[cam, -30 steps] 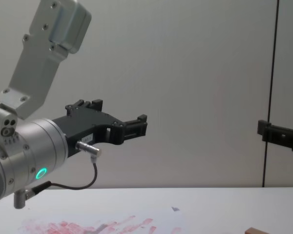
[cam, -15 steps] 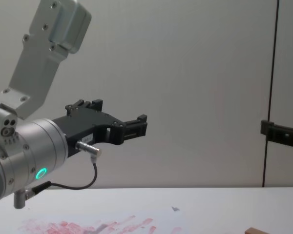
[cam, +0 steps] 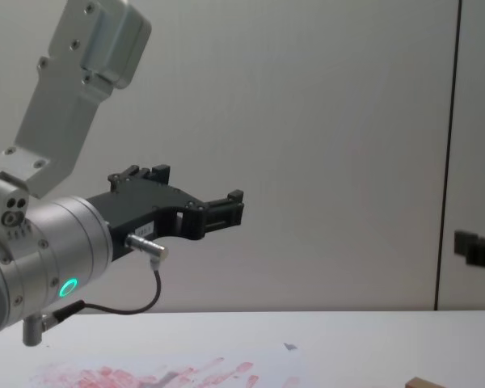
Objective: Use the one hand to pick up the stamp and affix it onto the A4 paper.
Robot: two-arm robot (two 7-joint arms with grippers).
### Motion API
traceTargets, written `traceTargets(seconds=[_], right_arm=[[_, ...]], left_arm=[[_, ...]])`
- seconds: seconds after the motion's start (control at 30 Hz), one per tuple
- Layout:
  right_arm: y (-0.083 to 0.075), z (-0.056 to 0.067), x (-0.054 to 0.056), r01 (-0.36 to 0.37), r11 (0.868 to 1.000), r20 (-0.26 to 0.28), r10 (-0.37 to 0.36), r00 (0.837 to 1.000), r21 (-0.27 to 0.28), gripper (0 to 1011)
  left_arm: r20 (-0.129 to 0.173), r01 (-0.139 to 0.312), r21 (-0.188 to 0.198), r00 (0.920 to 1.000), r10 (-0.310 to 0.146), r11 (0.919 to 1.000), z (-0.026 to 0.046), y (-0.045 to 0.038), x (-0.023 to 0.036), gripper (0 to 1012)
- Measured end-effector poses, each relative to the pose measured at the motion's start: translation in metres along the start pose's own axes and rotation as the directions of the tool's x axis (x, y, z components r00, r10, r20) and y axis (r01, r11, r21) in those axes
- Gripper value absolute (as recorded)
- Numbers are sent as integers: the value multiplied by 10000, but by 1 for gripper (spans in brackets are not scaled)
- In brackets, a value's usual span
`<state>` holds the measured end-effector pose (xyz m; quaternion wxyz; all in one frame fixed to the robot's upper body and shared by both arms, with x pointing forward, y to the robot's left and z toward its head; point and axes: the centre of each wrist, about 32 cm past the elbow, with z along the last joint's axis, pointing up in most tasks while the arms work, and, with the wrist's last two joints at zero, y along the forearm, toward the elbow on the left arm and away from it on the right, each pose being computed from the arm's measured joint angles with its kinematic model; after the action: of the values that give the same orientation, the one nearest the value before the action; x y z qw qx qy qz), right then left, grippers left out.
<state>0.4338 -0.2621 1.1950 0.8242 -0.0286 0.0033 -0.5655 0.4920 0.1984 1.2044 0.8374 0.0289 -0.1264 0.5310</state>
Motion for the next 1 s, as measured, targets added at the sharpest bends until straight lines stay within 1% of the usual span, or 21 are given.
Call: traceTargets(seconds=[0.17,0.23,0.3,0.33,0.5,0.53,0.67,0.8,1.0], right_arm=[[-36,-20,-4,-87,9983,108,93,9999,-574,1001],[-42,-35,-16,-139,9961,162,154,9997,-873,1001],[-43,-43,-25,-170,9944,203,193,9996,-1045,1001],[-41,-52,-39,-211,9921,257,245,9994,-1233,1001],[-13,-104,-82,-269,9832,401,347,9986,-1805,1001],[-13,-104,-82,-269,9832,401,347,9986,-1805,1001],[32,-148,-112,-277,9749,562,411,9976,-2209,1001],[76,-184,-138,-276,9679,694,463,9965,-2497,1001],[159,-238,-179,-317,9585,867,586,9945,-2834,1001]], left_arm=[[0,-1,0,10000,1,10000,0,0,0,1001],[0,-1,-1,10000,1,10000,0,0,0,1001],[0,-2,0,10000,2,10000,0,0,0,1001],[0,-1,0,10000,1,10000,0,0,0,1002],[0,-2,0,10000,2,10000,0,0,0,1001],[0,-2,0,10000,2,10000,0,0,0,1001],[0,-1,0,10000,1,10000,0,0,0,1001],[0,-2,0,10000,2,10000,0,0,0,1001],[0,-2,0,10000,2,10000,0,0,0,1001]])
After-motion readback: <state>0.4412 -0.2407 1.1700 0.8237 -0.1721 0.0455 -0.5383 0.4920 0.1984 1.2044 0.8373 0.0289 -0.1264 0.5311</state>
